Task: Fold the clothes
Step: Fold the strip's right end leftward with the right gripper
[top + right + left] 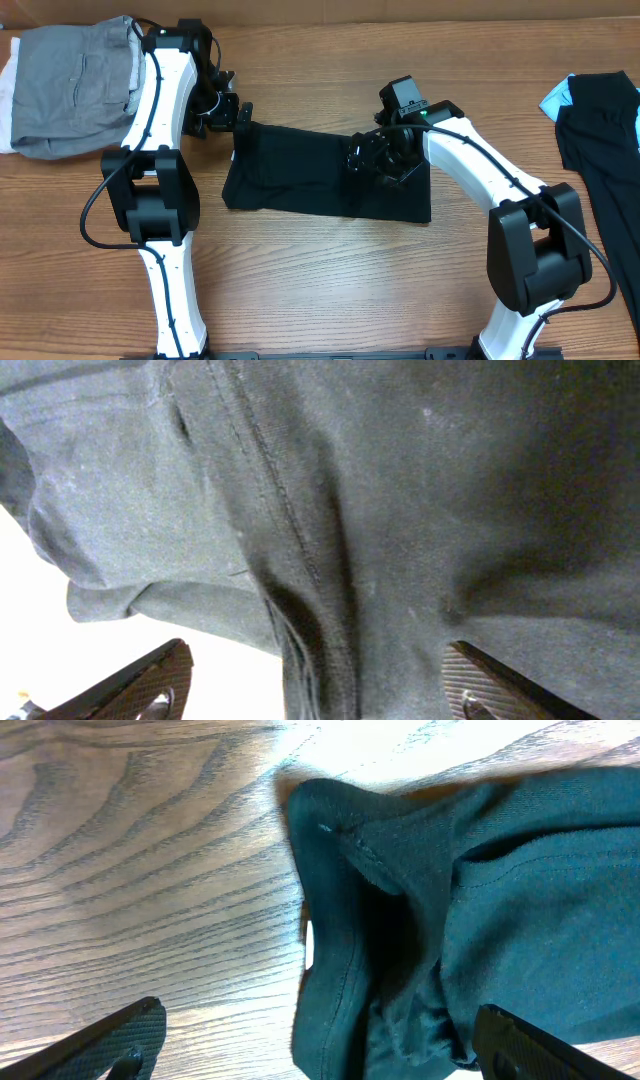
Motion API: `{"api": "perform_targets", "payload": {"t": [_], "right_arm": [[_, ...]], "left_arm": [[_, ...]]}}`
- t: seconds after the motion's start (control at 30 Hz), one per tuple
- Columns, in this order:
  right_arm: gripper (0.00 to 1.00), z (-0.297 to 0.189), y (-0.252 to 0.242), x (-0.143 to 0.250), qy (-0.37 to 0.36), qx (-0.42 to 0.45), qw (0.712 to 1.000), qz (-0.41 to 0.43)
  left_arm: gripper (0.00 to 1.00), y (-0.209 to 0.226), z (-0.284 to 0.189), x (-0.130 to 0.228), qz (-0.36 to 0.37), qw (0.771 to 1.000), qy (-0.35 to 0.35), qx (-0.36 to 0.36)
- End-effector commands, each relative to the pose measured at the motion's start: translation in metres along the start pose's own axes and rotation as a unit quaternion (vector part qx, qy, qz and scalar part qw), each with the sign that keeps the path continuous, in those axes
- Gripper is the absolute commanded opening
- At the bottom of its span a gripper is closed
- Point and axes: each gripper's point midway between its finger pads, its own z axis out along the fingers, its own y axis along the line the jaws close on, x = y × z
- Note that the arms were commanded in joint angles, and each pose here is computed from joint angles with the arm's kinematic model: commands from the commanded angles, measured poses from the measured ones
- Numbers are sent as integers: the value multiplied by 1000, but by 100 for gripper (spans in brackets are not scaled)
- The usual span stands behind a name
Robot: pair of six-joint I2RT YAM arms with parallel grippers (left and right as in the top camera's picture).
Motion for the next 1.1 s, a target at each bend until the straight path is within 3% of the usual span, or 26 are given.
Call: {"api": "perform_targets", "payload": {"t": [0.0, 0.17, 0.23, 0.3, 0.43, 0.57, 0.9, 1.07], "right_arm": [[90, -18, -1, -12, -7, -1, 1000, -5], [92, -56, -16, -30, -14, 5, 1000, 3], [86, -60, -26, -28, -6, 12, 1000, 9], [73, -55, -35, -22, 5, 22, 1000, 17], [35, -29, -32, -8, 20, 16, 1000, 9], [14, 7, -19, 18, 40, 2, 999, 5], [8, 56, 16, 53, 52, -57, 997, 11], [25, 30, 22, 36, 30, -42, 999, 0]], "left_arm": [[100, -1, 3, 1, -6, 1000, 5, 5], [100, -1, 3, 1, -6, 1000, 5, 5], [100, -1, 3, 1, -6, 1000, 5, 5], [100, -1, 3, 1, -6, 1000, 5, 5], [100, -1, 3, 0, -6, 1000, 4, 5], [100, -1, 3, 1, -6, 1000, 5, 5], [100, -1, 3, 6, -8, 1000, 14, 6], [100, -2, 3, 7, -9, 1000, 18, 9]]}}
